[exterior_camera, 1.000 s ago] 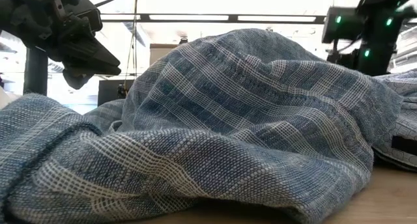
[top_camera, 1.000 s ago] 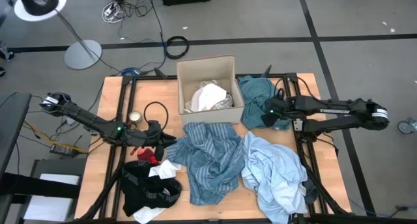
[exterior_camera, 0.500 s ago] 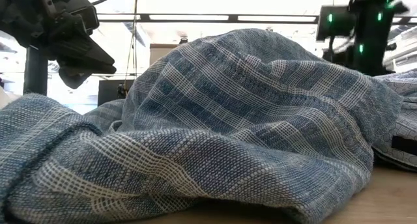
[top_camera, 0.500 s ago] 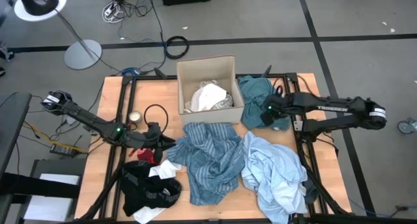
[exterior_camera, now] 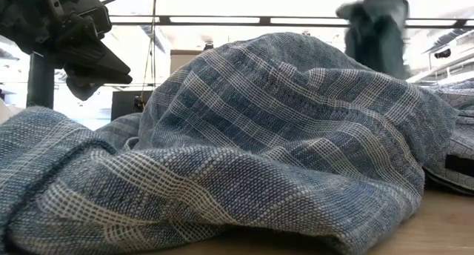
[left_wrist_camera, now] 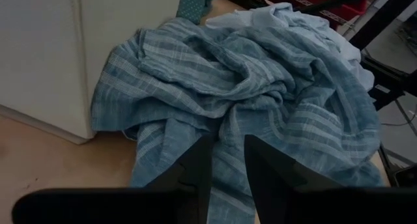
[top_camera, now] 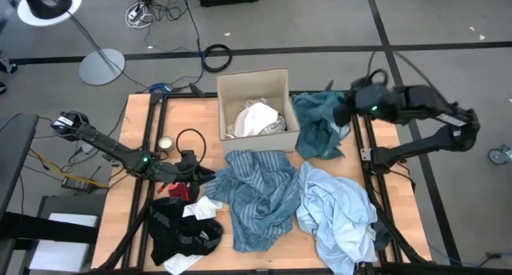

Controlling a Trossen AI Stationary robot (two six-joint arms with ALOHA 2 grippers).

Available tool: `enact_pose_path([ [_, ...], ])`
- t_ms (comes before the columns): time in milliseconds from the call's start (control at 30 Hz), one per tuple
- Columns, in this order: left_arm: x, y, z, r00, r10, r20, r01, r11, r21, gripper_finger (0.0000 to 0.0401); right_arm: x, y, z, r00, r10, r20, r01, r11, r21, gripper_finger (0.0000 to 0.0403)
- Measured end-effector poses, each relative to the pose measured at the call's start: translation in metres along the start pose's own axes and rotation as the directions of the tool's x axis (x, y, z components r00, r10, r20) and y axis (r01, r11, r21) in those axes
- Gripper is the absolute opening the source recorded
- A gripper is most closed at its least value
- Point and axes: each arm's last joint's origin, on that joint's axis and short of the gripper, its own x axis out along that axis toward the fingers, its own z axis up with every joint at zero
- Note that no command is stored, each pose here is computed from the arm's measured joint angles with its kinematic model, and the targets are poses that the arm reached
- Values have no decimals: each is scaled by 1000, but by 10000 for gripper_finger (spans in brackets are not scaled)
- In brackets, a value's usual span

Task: Sort clothes
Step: Put the green patient gown into the laundry bin

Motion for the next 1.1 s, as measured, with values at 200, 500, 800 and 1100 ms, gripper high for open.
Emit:
enact_pose_path([
  [200,0,0,0,1000,2,1,-2,1000,0,94,-23,29,63,960,131,248,-111,989,-93,1],
  [500,0,0,0,1000,4,0,-4,1000,1,94,-30,82,149,732,257,631,-126,961,-245,1],
  [800,0,1,-1,1000,10,-8,-10,1000,7,94,2,104,202,391,337,857,-148,942,-302,0],
  [1100,0,1,-1,1000,12,-10,-12,1000,8,94,71,99,201,606,424,674,-254,905,-341,1],
])
